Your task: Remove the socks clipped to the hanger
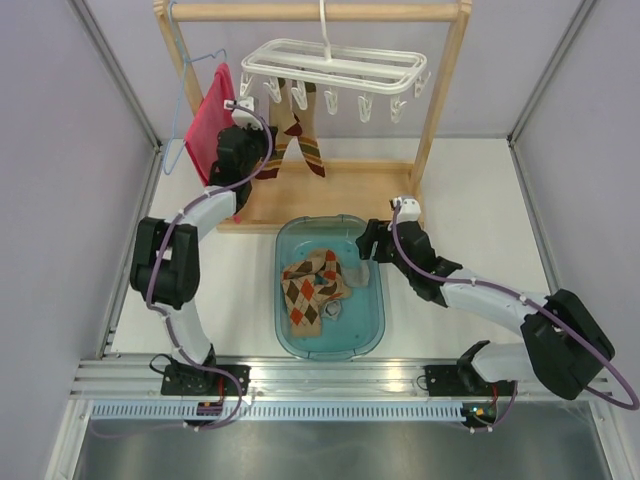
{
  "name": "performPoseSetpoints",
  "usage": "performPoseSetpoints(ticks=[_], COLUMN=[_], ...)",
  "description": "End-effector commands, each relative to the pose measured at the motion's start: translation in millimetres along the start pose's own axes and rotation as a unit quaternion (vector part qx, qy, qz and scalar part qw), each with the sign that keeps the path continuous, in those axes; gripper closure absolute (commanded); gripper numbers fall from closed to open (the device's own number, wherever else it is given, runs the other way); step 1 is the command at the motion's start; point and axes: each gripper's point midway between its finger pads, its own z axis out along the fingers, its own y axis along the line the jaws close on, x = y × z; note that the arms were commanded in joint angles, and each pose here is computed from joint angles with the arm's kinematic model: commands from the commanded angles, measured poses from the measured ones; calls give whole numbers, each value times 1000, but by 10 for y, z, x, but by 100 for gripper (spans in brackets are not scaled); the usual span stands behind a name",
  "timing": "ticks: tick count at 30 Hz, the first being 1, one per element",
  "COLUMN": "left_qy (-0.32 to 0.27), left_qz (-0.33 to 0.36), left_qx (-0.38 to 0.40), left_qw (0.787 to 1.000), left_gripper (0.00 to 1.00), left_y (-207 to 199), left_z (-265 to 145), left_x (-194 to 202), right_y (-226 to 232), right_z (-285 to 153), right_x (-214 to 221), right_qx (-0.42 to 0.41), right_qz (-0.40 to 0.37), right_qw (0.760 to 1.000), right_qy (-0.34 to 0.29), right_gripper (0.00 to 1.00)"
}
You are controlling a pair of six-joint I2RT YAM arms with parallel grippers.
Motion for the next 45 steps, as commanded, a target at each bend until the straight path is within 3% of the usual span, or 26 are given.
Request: performPoseSetpoints(ticks=[1, 18, 30, 39, 45], left_qy=[-76, -68, -51, -32, -12], left_qz=[-15, -21, -17, -17, -35], left_qx=[14, 54, 122, 164, 202], left_qw=[997, 996, 991, 986, 979], left_gripper=[98, 98, 98, 98, 98], left_y=[-184, -803, -1246, -1359, -1478], left_z=[-269, -1143, -1957, -2462, -2698], left_x=[-630, -1048, -1031, -1067, -1055], right_y=[141, 258, 337, 822, 1368], right_z=[-101, -491, -721, -790, -983], right_x=[-280, -456, -490, -508, -962], right_qx=[-27, -67, -81, -120, -152], right_qz=[16, 32, 31, 6, -38], right_qw=[999, 996, 994, 991, 984], right_qy=[-40, -57, -66, -61, -87], right_gripper=[23, 25, 27, 28, 29])
